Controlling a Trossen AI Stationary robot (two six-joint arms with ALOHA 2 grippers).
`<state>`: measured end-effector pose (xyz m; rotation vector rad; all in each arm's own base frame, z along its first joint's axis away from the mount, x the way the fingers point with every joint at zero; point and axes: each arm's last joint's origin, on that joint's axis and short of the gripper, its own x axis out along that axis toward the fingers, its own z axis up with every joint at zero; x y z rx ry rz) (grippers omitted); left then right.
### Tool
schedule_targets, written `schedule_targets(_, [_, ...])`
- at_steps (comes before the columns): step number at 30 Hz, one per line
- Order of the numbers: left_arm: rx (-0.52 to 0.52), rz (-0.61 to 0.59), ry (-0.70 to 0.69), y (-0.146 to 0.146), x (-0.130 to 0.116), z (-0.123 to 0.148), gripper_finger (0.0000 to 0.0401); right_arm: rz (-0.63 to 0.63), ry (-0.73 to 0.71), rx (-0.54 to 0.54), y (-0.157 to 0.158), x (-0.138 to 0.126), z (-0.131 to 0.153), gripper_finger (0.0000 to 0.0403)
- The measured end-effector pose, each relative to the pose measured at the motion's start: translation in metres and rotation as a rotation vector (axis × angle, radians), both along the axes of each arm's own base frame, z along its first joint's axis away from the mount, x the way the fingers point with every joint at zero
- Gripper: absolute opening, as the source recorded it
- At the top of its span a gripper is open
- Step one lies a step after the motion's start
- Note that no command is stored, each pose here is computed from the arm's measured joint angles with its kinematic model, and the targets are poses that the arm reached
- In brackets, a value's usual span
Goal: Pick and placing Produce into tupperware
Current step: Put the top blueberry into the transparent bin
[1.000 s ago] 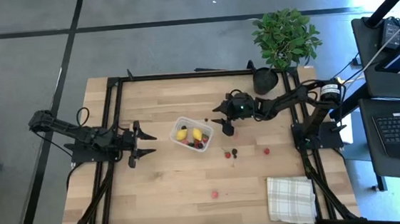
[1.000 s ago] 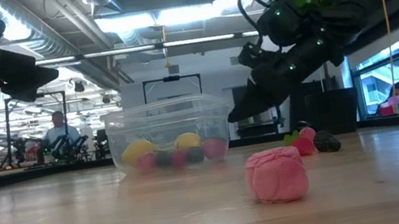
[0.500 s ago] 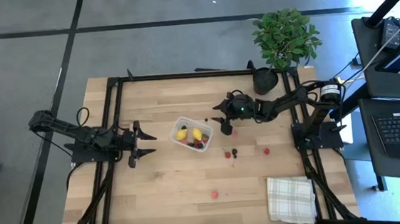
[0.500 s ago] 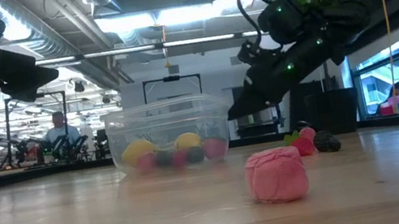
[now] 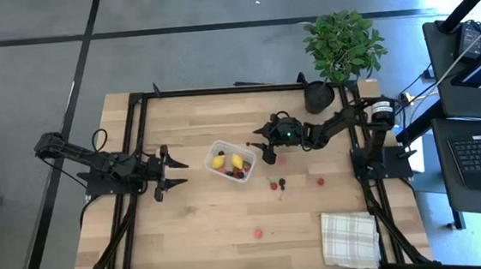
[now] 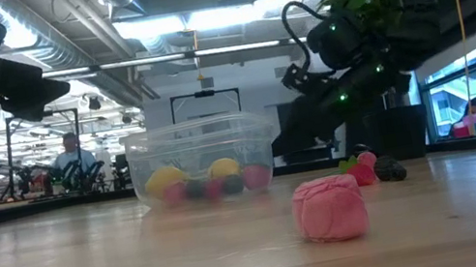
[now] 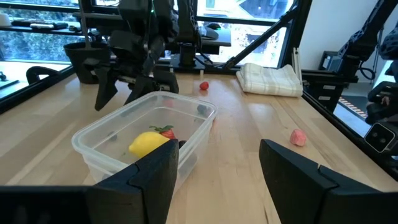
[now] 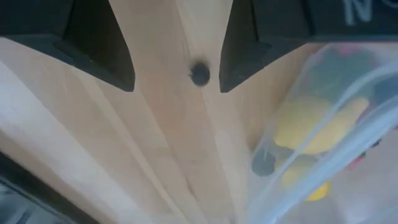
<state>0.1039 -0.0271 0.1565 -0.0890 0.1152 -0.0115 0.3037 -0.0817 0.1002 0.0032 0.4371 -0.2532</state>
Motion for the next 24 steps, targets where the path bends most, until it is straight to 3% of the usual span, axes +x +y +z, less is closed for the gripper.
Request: schedule_targets(24, [0.000, 0.000, 0.000, 0.000, 0.000, 0.000, 0.0218, 0.026, 0.016, 0.026, 0.005, 0.024, -0.027, 0.0236])
